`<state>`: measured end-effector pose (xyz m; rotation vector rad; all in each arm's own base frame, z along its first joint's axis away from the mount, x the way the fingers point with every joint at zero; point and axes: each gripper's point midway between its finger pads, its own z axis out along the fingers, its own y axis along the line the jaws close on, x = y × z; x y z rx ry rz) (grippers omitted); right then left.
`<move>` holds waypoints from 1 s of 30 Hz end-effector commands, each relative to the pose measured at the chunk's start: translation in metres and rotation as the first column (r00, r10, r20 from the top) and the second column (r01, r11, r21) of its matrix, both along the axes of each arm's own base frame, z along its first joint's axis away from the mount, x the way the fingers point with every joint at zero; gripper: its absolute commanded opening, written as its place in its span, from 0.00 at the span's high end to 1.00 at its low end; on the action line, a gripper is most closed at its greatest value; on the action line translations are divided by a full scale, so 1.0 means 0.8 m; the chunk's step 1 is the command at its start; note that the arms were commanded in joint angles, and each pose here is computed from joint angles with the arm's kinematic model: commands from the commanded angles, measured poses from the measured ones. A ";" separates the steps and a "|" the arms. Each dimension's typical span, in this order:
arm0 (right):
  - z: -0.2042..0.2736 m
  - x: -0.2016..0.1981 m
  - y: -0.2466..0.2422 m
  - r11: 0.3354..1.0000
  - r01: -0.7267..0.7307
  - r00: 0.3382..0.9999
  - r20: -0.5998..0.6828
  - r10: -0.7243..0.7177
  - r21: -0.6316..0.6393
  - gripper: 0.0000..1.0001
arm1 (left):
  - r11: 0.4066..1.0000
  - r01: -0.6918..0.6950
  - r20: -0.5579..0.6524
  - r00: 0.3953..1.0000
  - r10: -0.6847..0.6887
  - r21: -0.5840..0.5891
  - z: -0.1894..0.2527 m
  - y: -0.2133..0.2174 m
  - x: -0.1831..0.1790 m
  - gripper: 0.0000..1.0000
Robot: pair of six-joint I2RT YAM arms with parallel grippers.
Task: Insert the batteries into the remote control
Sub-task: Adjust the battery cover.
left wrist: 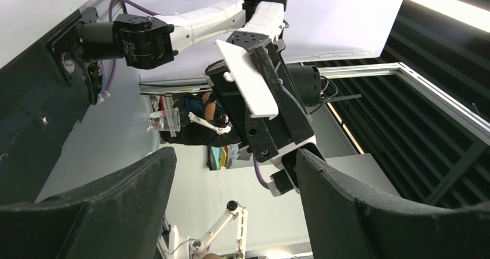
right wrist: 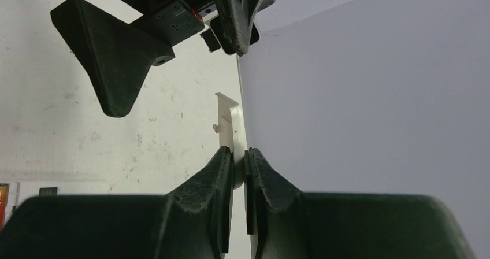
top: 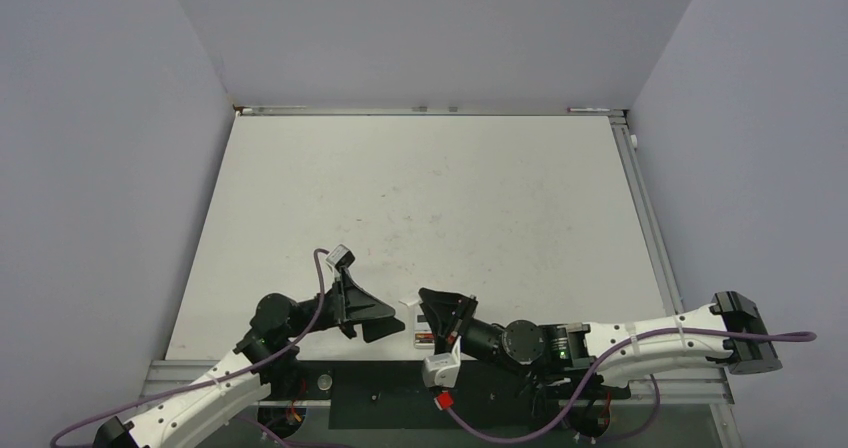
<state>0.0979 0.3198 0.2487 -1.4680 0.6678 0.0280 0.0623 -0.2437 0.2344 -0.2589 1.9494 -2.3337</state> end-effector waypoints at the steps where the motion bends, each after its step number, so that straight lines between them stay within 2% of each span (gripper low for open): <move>1: 0.007 -0.006 0.007 1.000 -0.020 0.998 0.061 0.020 0.010 0.92 | 0.998 0.019 0.050 0.999 -0.016 -0.064 0.025 0.004 -0.006 0.28; 6: 0.000 -0.015 0.015 0.999 -0.049 0.996 0.074 0.049 -0.006 0.91 | 0.997 0.010 0.041 0.999 -0.007 -0.075 0.027 0.005 -0.005 0.33; 20: -0.004 -0.036 0.027 0.996 -0.086 0.990 0.112 0.087 -0.010 0.92 | 0.996 0.020 0.029 0.999 -0.017 -0.082 0.024 0.003 -0.003 0.62; 23: -0.005 -0.039 0.028 0.996 -0.092 0.989 0.113 0.093 -0.011 0.92 | 0.996 0.022 0.025 0.999 -0.020 -0.087 0.022 0.003 -0.003 0.74; 27: -0.010 -0.040 0.029 0.996 -0.089 0.989 0.113 0.092 -0.026 0.91 | 0.995 0.020 0.026 0.999 -0.018 -0.095 0.024 0.003 -0.003 1.00; 30: -0.013 -0.040 0.030 0.996 -0.088 0.991 0.103 0.090 -0.029 0.91 | 0.995 0.017 0.028 1.000 -0.014 -0.096 0.024 0.003 -0.001 1.00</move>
